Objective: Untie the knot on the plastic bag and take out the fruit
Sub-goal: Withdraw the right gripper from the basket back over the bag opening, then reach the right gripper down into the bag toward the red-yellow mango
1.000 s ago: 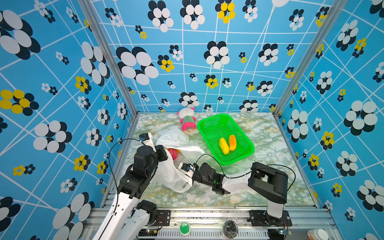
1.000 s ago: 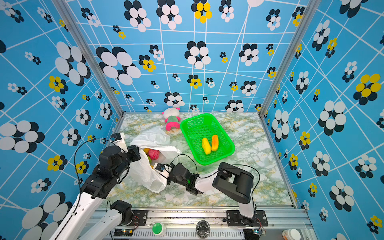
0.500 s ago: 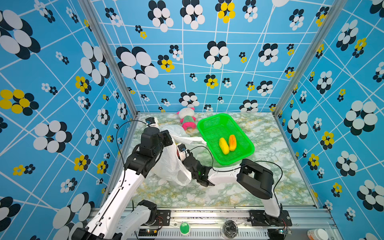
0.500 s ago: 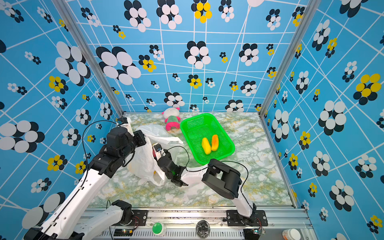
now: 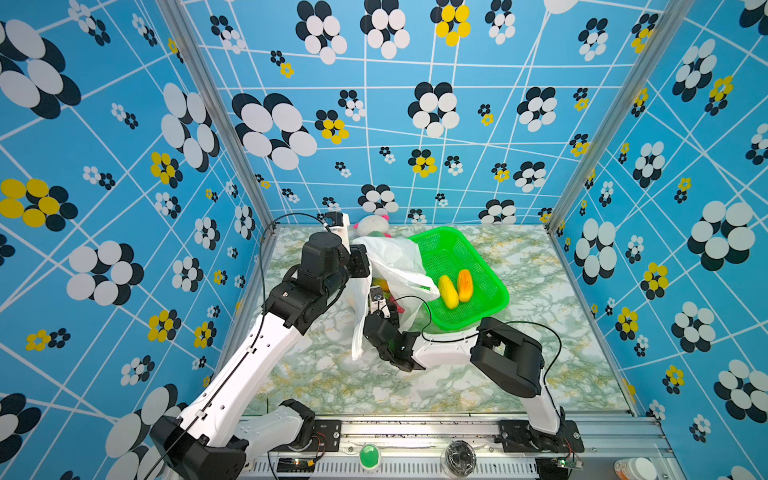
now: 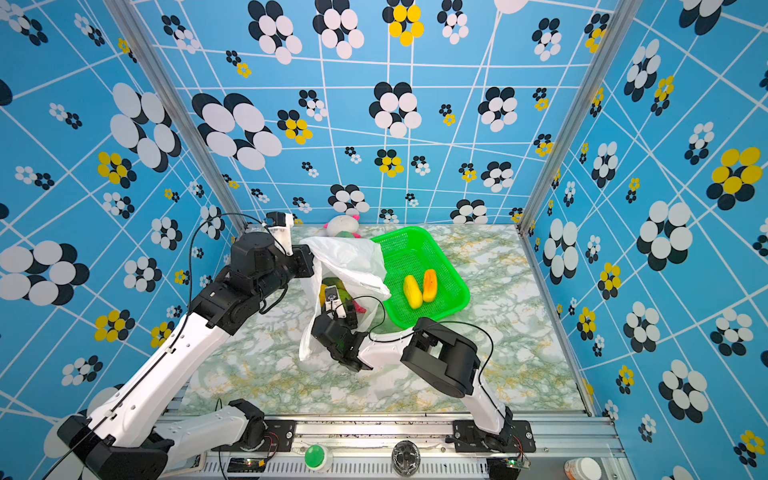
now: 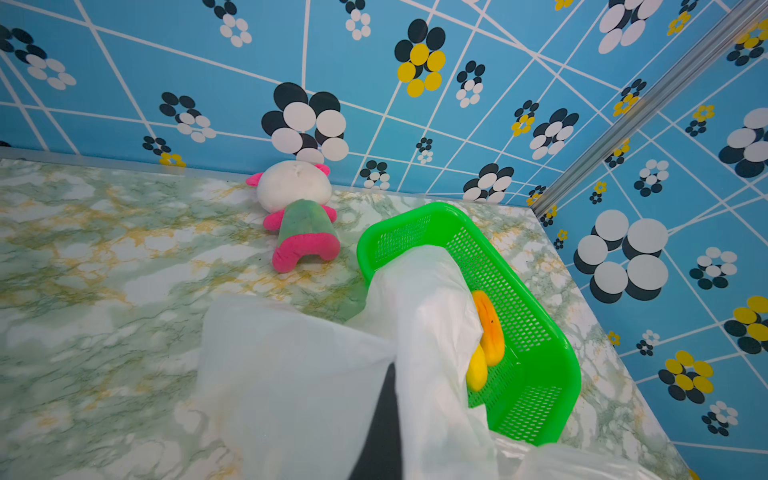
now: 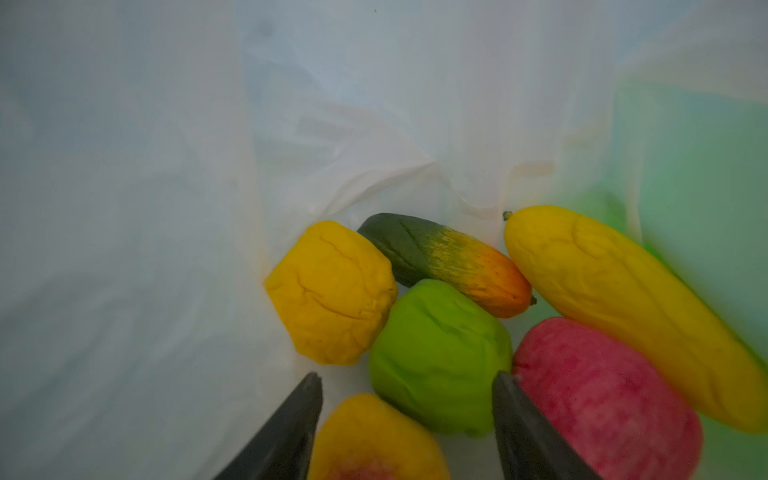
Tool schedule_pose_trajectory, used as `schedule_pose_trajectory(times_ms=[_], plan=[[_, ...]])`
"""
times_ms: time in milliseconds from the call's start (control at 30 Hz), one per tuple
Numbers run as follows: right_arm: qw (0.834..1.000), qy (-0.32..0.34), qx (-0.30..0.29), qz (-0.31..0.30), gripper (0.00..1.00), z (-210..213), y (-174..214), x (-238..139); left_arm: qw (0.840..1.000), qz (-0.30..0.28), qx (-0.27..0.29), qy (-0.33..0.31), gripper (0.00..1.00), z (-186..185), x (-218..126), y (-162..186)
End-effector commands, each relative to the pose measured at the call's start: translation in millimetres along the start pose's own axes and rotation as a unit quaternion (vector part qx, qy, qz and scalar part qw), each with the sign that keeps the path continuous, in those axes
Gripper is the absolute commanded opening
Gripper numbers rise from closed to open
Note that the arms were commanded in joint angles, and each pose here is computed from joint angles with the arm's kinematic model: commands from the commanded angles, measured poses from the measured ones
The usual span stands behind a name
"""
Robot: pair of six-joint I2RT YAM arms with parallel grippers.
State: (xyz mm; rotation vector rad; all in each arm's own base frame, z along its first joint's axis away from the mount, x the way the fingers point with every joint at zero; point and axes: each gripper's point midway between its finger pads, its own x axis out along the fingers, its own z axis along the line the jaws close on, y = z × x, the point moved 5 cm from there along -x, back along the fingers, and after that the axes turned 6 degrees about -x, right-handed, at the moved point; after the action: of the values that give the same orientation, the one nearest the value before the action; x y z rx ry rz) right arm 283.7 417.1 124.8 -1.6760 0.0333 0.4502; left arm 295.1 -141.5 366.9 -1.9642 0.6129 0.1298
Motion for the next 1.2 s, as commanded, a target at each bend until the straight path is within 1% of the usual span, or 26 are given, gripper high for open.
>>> schedule_pose_trajectory(times_ms=[0, 67, 167, 267, 333, 433, 600, 933, 967, 1033, 1100, 1167], plan=[[0.999, 0.037, 0.014, -0.005, 0.74, -8.3, -10.5, -0.3, 0.998, -0.015, 0.001, -0.068, 0.00, 30.1, -4.5, 18.1], [0.999, 0.041, 0.018, -0.003, 0.77, -10.0, -6.8, 2.3, 0.995, -0.020, -0.007, -0.095, 0.00, 46.9, -6.2, 30.4], [0.999, 0.047, 0.022, 0.001, 0.80, -12.7, -2.7, 5.9, 0.995, -0.029, -0.013, -0.093, 0.00, 55.9, -11.2, 40.1], [0.999, 0.046, 0.030, 0.003, 0.81, -14.8, -0.4, 6.7, 0.997, -0.034, -0.013, -0.074, 0.00, 53.9, -16.3, 42.7], [0.999, 0.033, 0.034, 0.003, 0.82, -12.7, 0.7, 6.4, 0.997, -0.031, -0.013, -0.070, 0.00, 53.5, -19.1, 44.1], [0.999, 0.023, 0.043, 0.007, 0.82, -11.8, 4.4, 5.4, 0.996, -0.035, -0.011, -0.076, 0.00, 55.5, -24.4, 43.7], [0.997, 0.020, 0.080, 0.004, 0.85, -17.8, 19.3, 1.1, 0.994, -0.052, -0.010, -0.091, 0.00, 60.8, -30.9, 41.5], [0.995, 0.005, 0.090, 0.039, 0.87, -4.3, 42.7, 7.8, 0.995, -0.046, -0.008, -0.091, 0.00, 60.0, -28.6, 41.9], [0.995, 0.005, 0.091, 0.043, 0.87, -2.8, 45.2, 8.0, 0.995, -0.045, -0.007, -0.090, 0.00, 59.7, -28.2, 42.0], [0.995, 0.006, 0.092, 0.047, 0.92, -1.8, 50.4, 8.2, 0.995, -0.044, -0.008, -0.088, 0.00, 59.2, -27.8, 42.2], [0.995, 0.004, 0.090, 0.049, 0.91, 0.2, 53.6, 5.8, 0.995, -0.040, -0.008, -0.087, 0.00, 58.9, -25.3, 43.4], [0.995, 0.001, 0.083, 0.046, 0.87, 3.0, 53.2, 2.2, 0.996, -0.033, -0.005, -0.083, 0.00, 57.8, -21.3, 45.5]])
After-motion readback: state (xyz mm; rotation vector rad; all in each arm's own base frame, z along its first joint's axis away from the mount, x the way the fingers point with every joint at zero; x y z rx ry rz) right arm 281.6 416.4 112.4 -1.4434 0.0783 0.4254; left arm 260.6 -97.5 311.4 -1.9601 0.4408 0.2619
